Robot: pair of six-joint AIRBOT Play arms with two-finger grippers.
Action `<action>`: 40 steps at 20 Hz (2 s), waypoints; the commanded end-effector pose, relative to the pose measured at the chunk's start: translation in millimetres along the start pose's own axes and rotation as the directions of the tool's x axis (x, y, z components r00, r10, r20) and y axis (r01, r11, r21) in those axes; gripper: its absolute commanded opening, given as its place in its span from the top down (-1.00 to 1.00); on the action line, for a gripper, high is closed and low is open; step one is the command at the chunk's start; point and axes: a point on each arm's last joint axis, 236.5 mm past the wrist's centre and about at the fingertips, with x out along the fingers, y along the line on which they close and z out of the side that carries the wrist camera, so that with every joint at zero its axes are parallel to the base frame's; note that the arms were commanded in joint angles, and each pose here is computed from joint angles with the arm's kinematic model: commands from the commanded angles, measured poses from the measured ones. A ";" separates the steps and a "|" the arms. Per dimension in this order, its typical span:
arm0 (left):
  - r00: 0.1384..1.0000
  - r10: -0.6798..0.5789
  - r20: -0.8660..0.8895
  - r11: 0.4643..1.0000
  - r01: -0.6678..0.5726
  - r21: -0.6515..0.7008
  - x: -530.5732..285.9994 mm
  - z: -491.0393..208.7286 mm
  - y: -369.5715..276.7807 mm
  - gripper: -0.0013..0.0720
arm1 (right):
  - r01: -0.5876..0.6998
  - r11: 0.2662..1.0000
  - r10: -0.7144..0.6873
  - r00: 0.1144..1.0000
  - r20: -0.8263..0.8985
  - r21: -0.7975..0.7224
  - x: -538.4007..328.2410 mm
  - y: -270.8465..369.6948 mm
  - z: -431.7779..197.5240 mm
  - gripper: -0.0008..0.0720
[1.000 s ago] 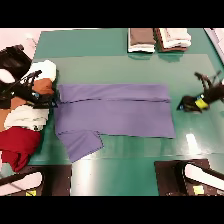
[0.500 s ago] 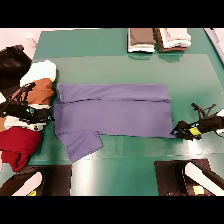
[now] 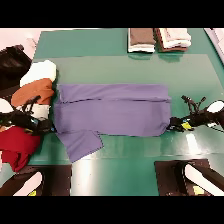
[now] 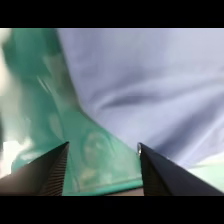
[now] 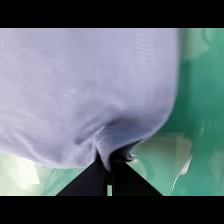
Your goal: Fold the shirts.
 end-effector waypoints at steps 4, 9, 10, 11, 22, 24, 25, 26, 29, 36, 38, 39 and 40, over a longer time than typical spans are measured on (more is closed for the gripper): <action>0.986 -0.152 -0.067 0.979 0.141 -0.144 54.4 -39.3 -18.0 -0.45 | 0.002 1.000 -0.001 1.000 0.013 -0.031 -0.5 7.3 5.0 0.93; 0.973 -0.232 0.002 0.951 0.227 -0.208 64.7 -30.8 -33.0 -0.45 | 0.001 1.000 -0.001 1.000 0.015 -0.031 -0.6 7.5 5.4 0.93; 0.972 -0.237 0.002 0.951 0.232 -0.202 64.5 -30.9 -34.0 -0.21 | 0.001 1.000 -0.001 1.000 0.015 -0.031 -0.6 7.5 5.4 0.93; 0.968 -0.249 0.007 0.953 0.246 -0.176 63.5 -29.5 -36.9 0.17 | 0.000 1.000 0.000 1.000 0.013 -0.031 -0.7 7.6 4.9 0.93; 0.959 -0.260 0.109 0.965 0.257 0.041 -13.6 -51.0 -67.7 0.90 | 0.099 0.991 -0.096 0.995 0.040 -0.087 -48.0 0.4 -33.0 0.94; 0.962 -0.245 0.118 0.969 0.240 0.056 -31.6 -60.6 -71.0 0.90 | 0.154 0.985 -0.148 0.986 0.075 -0.073 -68.3 -10.3 -40.3 0.94; 0.959 -0.242 0.149 0.970 0.233 0.075 -41.8 -54.8 -73.6 0.90 | 0.178 0.982 -0.171 0.979 0.111 -0.061 -80.9 -14.0 -37.7 0.94; 0.952 -0.241 0.188 0.970 0.227 0.089 -51.3 -45.7 -76.0 0.90 | 0.183 0.982 -0.173 0.973 0.156 -0.051 -92.7 -12.7 -30.7 0.94; 0.917 -0.235 0.323 0.972 0.215 0.097 -68.7 -7.2 -77.4 0.90 | 0.201 0.977 -0.178 0.951 0.253 -0.067 -117.6 -5.5 -4.0 0.94; 0.895 -0.194 0.402 0.981 0.165 0.106 -61.0 106.5 -57.3 0.90 | 0.195 0.971 -0.159 0.958 0.238 -0.138 -118.4 18.5 95.4 0.94; 0.902 -0.191 0.387 0.981 0.172 0.085 -51.9 140.6 -51.9 0.90 | 0.190 0.969 -0.155 0.964 0.214 -0.157 -112.4 25.3 120.2 0.94; 0.903 -0.208 0.375 0.978 0.182 0.104 -47.4 156.8 -53.3 0.90 | 0.186 0.971 -0.153 0.966 0.208 -0.150 -109.9 27.9 130.8 0.94; 0.902 -0.229 0.365 0.973 0.203 0.106 -43.4 172.2 -55.7 0.90 | 0.183 0.972 -0.151 0.968 0.202 -0.148 -106.7 30.8 141.7 0.94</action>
